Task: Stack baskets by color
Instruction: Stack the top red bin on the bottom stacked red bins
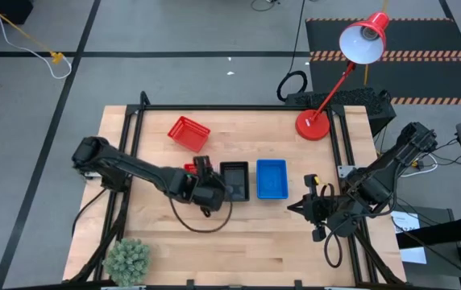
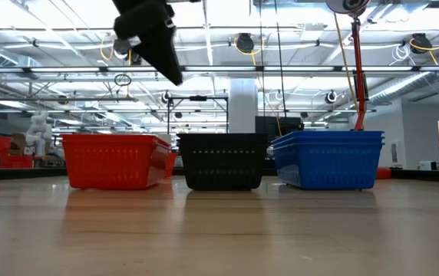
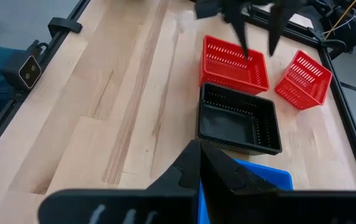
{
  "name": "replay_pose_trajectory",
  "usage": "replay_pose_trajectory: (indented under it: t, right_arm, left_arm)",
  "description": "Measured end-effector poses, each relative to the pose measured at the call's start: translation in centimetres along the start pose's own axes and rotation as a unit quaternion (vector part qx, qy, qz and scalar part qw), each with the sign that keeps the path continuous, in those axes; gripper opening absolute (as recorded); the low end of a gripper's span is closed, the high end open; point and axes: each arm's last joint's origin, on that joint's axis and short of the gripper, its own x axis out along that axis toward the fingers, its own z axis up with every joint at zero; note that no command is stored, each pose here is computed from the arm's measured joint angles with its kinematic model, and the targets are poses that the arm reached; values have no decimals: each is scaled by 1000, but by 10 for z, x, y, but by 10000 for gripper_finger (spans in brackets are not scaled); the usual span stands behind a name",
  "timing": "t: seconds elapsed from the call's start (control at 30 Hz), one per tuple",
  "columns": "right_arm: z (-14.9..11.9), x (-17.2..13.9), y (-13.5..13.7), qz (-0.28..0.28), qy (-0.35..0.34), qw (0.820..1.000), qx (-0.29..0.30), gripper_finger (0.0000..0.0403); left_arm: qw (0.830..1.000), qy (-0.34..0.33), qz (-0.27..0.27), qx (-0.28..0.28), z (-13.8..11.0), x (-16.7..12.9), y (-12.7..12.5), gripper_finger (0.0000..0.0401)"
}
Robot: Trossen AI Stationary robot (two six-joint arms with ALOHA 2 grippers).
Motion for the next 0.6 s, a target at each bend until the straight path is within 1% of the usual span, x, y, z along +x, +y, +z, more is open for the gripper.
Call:
replay_pose_trajectory:
  t: [0.1, 0.17, 0.23, 0.3, 0.37, 0.43, 0.5, 0.57, 0.6]
  right_arm:
    - [0, 0, 0, 0, 0, 1000, 0, 0]
    - [0, 0, 0, -1, 0, 1000, 0, 0]
    - [0, 0, 0, 0, -2, 1000, 1, 0]
    - [1, 0, 0, 0, -4, 1000, 2, 0]
    - [1, 0, 0, -1, -5, 1000, 2, 0]
    - [2, 0, 0, -1, -8, 1000, 3, 0]
    - [2, 1, -1, -5, -8, 1000, 5, 0]
    - [4, 3, -3, -8, -10, 1000, 11, 0]
    - [4, 3, -5, -11, -11, 1000, 14, 0]
  left_arm:
    - [1000, -7, 17, -18, -7, -5, 15, 177]
    - [999, -1, 32, -35, -15, -2, 28, 177]
    - [996, -6, 43, -76, -23, 0, 42, 177]
    - [992, 12, 55, -109, -35, 8, 56, 177]
    - [986, 13, 55, -155, -43, 14, 70, 177]
    - [982, 38, 53, -180, -55, 25, 82, 177]
    - [976, 41, 43, -208, -61, 37, 91, 177]
    - [972, 62, 44, -221, -72, 48, 100, 177]
    - [969, 57, 40, -236, -72, 53, 104, 177]
